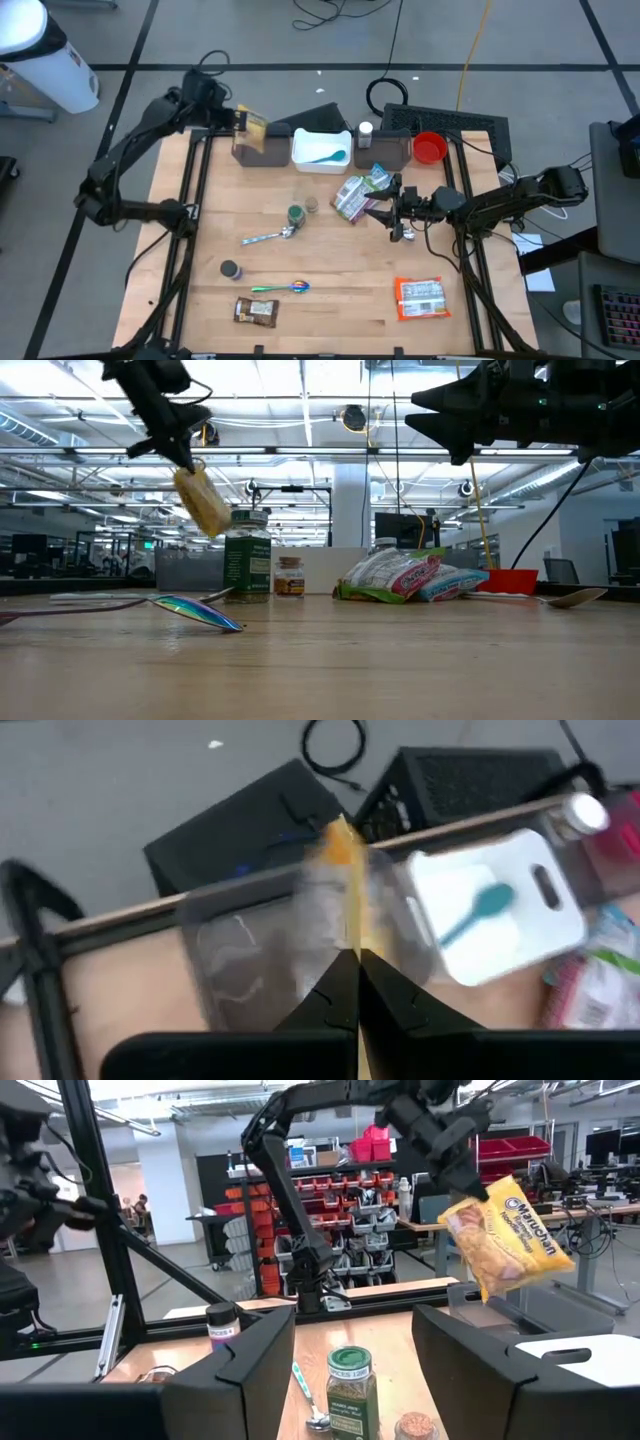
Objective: Pick & Place Food Item
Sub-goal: Put the yellow noodle pack into the left black bin
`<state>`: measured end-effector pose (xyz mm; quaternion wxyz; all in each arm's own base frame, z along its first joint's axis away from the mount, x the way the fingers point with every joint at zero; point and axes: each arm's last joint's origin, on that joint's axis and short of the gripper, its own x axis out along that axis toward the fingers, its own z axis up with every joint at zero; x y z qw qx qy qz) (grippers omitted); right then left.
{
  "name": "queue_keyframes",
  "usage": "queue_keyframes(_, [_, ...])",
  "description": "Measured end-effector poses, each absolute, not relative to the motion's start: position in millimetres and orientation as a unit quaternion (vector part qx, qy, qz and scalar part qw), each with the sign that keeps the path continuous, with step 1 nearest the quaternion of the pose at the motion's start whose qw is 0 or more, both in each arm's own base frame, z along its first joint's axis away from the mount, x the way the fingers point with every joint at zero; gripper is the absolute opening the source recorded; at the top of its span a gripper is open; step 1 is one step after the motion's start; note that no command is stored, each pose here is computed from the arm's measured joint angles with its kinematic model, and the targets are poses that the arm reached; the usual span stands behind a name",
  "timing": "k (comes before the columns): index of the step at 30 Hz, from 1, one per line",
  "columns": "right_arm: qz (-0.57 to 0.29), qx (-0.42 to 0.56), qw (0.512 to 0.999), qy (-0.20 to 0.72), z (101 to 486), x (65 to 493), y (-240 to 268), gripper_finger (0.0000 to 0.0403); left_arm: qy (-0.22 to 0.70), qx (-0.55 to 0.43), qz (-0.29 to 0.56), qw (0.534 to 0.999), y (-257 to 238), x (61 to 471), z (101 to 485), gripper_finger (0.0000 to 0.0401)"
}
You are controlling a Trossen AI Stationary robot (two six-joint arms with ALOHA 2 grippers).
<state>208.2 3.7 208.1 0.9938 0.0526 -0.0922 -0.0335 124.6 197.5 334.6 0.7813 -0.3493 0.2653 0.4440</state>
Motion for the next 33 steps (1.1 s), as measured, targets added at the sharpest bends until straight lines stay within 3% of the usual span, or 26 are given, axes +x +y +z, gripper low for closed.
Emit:
queue_keyframes(7, [-0.034, 0.053, 0.994, -0.092, 208.2, 208.2, 3.7, 0.0199, 0.217, -0.375, 0.442, 0.785, 191.8, 105.5, 314.9, 0.0])
queue_keyframes(15, [-0.034, 0.053, 0.994, -0.093, 208.3, 208.3, 3.6, 0.0198, 0.177, -0.37, 0.431, 0.804, 197.5, 103.5, 320.0, 0.0])
queue_keyframes(33, [-0.034, 0.053, 0.994, -0.092, 208.2, 208.3, 3.6, 0.0199, 0.178, -0.37, 0.436, 0.801, 199.9, 103.7, 318.5, 0.0])
